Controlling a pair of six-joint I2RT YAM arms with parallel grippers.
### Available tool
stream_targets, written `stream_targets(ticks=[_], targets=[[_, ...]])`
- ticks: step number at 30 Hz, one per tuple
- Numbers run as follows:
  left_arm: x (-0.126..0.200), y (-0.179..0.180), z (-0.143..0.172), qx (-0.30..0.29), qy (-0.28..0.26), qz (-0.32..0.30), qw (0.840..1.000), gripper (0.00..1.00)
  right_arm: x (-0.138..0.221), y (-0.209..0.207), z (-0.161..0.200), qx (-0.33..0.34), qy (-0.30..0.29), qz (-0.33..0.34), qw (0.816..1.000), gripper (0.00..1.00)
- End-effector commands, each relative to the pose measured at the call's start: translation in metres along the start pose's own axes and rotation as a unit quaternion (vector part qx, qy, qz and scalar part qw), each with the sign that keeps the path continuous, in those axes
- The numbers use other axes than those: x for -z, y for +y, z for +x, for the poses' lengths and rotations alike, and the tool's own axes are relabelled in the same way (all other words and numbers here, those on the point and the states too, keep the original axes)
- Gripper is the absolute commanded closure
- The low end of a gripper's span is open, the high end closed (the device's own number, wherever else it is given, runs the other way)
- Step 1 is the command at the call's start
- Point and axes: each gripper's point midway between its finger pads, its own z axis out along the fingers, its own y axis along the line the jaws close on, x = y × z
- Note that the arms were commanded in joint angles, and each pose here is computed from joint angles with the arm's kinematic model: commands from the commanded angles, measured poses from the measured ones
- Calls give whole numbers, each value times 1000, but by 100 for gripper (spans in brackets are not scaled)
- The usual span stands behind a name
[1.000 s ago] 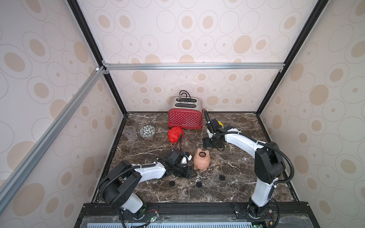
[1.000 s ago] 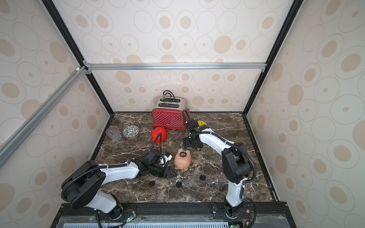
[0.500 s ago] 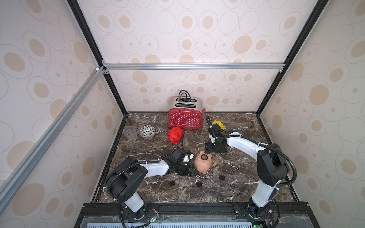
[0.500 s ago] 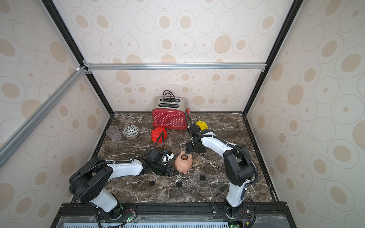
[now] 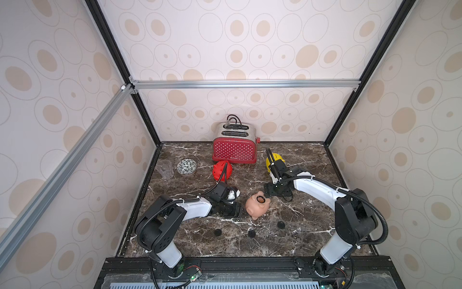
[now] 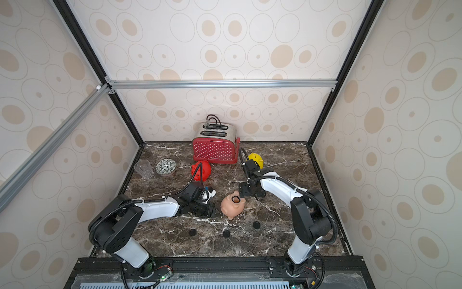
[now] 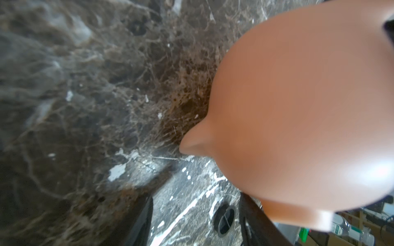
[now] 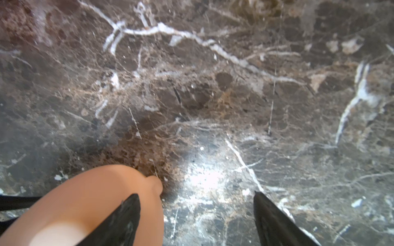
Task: Close piggy banks
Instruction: Adjust the piggy bank at the center of the board.
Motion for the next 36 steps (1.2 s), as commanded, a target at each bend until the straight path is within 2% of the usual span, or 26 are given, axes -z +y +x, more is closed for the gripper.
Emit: stream_targets(ticks=[1,9,13,22,26,30,36], targets=[[-2,7,-24,-11,-26,-26,999,35,2,6,31,11,43,-18,999,15],[-4,11,-34,-8,-27,-30,999,34,8,0,42,12,42,-15,999,12],[-1,14,-40,-7,-31,-32,999,32,10,-5,44,19,43,-4,999,0],[7,16,-57,-4,-35,-32,999,32,21,-8,57,23,41,-11,999,0],[18,12,-61,-10,-42,-39,998,31,29,-19,54,25,28,13,999,0],[36,11,-52,-22,-45,-61,997,32,35,-33,46,6,13,31,999,0],[58,9,-20,-25,-40,-61,997,34,41,-37,17,-6,-6,41,999,0]])
